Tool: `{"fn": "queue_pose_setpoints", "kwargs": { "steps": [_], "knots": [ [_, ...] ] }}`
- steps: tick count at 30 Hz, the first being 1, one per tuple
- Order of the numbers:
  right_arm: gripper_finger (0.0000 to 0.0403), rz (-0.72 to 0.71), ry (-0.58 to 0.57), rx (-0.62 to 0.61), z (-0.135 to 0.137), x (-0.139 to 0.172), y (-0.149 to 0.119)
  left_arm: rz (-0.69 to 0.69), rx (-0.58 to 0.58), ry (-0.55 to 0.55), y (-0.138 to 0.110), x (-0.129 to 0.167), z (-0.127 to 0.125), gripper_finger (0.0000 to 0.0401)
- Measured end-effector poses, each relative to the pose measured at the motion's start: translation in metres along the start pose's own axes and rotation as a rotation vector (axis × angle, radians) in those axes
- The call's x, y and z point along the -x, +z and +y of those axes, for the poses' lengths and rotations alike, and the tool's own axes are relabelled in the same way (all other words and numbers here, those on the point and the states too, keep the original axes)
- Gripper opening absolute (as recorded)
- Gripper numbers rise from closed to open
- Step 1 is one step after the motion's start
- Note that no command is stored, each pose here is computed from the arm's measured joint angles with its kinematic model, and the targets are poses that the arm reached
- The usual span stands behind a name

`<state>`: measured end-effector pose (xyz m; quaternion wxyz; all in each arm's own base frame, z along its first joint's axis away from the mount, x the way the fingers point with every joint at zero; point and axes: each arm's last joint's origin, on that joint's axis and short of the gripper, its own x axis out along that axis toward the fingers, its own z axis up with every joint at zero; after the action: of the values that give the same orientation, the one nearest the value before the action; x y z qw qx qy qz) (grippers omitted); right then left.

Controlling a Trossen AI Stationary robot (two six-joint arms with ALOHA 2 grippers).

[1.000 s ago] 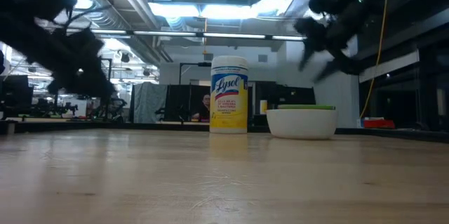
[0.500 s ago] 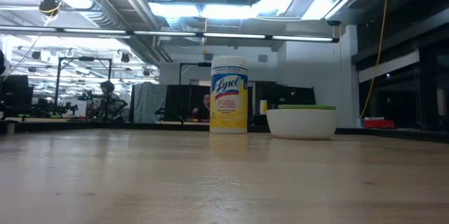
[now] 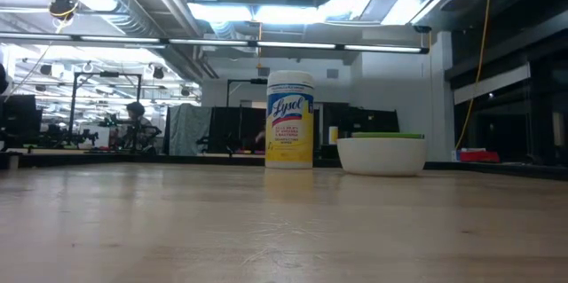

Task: Nest bowls inside each other
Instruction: Return to Home Position

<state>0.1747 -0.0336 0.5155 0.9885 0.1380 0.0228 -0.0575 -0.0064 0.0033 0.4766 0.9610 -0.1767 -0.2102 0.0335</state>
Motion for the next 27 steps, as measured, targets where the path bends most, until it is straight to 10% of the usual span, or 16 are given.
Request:
{"fn": "queue_pose_setpoints", "kwargs": {
  "steps": [10, 14, 27],
  "knots": [
    [0.0104, 0.099, -0.001, 0.007, 0.006, 0.095, -0.014, 0.054, 0.139, -0.135, 0.001, 0.037, 0.0, 0.0171],
    [0.0098, 0.113, -0.073, -0.029, 0.006, 0.141, -0.027, 0.117, -0.074, -0.368, -0.002, 0.054, -0.006, 0.0171],
    [0.0112, -0.112, -0.117, 0.099, -0.008, 0.255, -0.11, 0.153, -0.178, -0.123, -0.009, 0.191, 0.001, 0.0171]
  ]
}}
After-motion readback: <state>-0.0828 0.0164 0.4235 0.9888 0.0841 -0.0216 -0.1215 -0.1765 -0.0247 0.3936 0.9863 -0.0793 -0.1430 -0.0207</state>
